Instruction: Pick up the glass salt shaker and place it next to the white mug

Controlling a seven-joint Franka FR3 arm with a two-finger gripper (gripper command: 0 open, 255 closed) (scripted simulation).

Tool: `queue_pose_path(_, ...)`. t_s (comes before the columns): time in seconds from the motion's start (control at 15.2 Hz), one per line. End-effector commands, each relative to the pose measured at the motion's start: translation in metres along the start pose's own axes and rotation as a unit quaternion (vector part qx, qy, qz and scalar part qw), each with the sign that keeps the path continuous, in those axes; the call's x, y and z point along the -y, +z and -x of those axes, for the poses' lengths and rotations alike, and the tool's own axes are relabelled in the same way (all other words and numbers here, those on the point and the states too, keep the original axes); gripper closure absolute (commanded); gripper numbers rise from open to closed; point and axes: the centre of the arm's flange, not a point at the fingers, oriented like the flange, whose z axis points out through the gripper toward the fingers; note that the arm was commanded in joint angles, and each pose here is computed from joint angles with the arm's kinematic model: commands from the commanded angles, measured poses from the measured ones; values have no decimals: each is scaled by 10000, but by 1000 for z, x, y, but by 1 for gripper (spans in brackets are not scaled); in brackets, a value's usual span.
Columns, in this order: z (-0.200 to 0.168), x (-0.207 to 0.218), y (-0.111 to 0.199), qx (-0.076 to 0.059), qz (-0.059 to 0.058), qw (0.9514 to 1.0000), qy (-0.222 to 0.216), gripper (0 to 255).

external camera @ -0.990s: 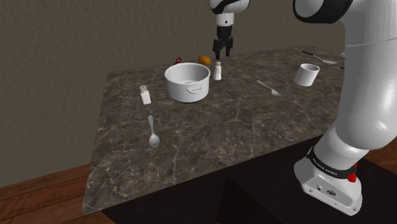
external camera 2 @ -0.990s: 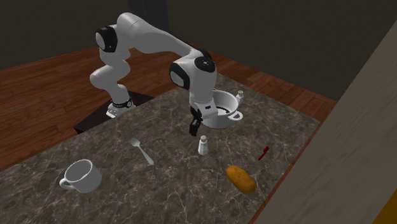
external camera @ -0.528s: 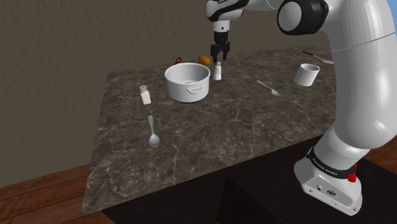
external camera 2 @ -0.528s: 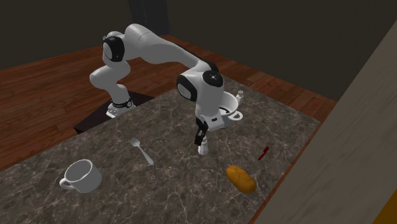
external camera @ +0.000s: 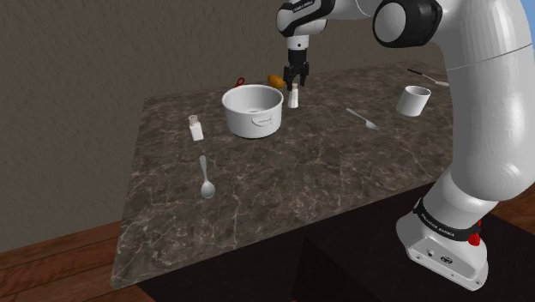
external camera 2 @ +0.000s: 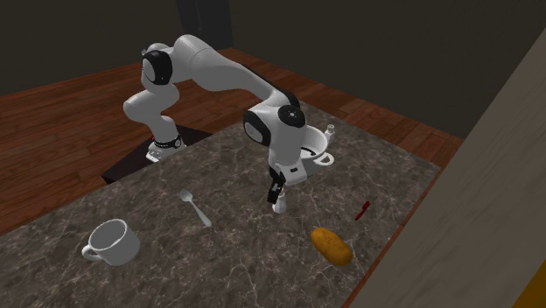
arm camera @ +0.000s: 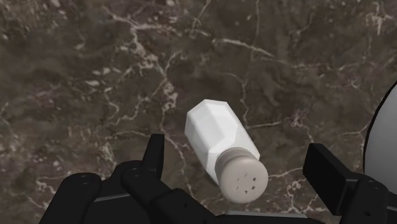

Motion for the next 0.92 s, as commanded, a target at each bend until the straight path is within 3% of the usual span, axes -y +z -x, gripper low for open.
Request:
queue_pose_path(0.0, 0, 0, 0, -1, 0, 10000, 0, 0)
queue_pose_path(0.13, 0, 0, 0, 0, 0, 10000, 0, 0)
queue_pose_path(0.2, 0, 0, 0, 0, 0, 10000, 0, 255)
queue_pose_path(0.86, 1, 0, -5, -1, 0, 10000, 0, 255)
